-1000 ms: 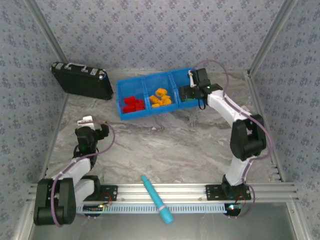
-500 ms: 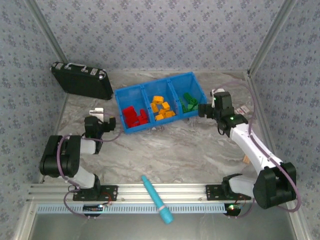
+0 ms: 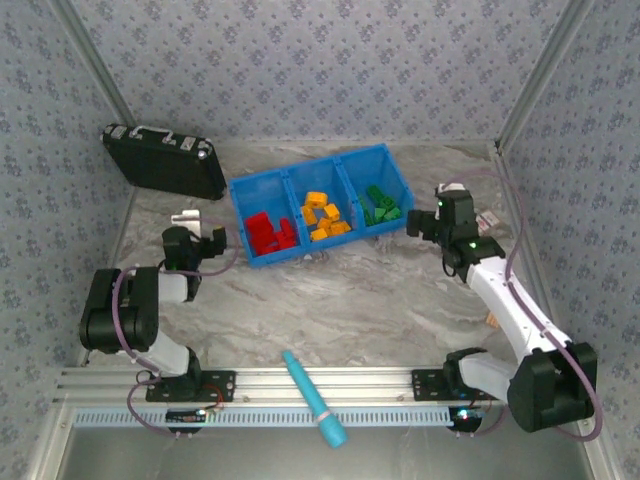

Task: Sort the legos into containers by color
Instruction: Reset both arms

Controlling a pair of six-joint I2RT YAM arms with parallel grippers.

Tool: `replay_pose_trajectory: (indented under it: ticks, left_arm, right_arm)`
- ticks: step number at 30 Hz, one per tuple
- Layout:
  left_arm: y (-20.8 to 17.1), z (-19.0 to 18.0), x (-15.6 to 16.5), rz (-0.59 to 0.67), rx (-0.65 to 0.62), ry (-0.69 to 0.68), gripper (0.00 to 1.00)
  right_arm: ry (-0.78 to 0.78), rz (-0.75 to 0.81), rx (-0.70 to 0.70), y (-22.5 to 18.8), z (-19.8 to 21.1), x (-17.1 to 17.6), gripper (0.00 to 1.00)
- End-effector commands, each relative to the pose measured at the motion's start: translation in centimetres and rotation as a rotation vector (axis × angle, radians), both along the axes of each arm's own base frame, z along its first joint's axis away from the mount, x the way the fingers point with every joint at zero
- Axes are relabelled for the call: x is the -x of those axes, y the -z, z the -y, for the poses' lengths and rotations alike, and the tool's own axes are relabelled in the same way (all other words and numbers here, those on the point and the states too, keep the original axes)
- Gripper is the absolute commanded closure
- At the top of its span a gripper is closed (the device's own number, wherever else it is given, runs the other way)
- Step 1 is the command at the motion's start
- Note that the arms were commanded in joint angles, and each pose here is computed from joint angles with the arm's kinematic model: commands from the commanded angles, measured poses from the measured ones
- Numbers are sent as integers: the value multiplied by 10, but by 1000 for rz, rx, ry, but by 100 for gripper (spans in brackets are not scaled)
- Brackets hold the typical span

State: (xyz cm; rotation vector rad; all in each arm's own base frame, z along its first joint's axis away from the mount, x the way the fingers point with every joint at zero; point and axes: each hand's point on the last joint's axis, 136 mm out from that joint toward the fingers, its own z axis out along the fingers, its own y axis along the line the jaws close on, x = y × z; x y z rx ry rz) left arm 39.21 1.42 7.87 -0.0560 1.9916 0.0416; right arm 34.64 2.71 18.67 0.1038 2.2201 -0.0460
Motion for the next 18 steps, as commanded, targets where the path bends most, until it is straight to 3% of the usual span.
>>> replay_pose_trajectory:
  ticks: [1,4,12,18]
  left_arm:
    - [-9,1,-6,23,23,9,0]
    - [-9,1,-6,25,24,9,0]
    - [-9,1,-5,24,23,9,0]
    - [-9,1,-6,26,22,8,0]
  right_arm:
    - [63,70,-68,9,22,1,1]
    - [16,142,-101,24,29,-4,1]
    - [-101,273,127,44,36,-10,1]
    - [-127,248,65,70,34,-32,1]
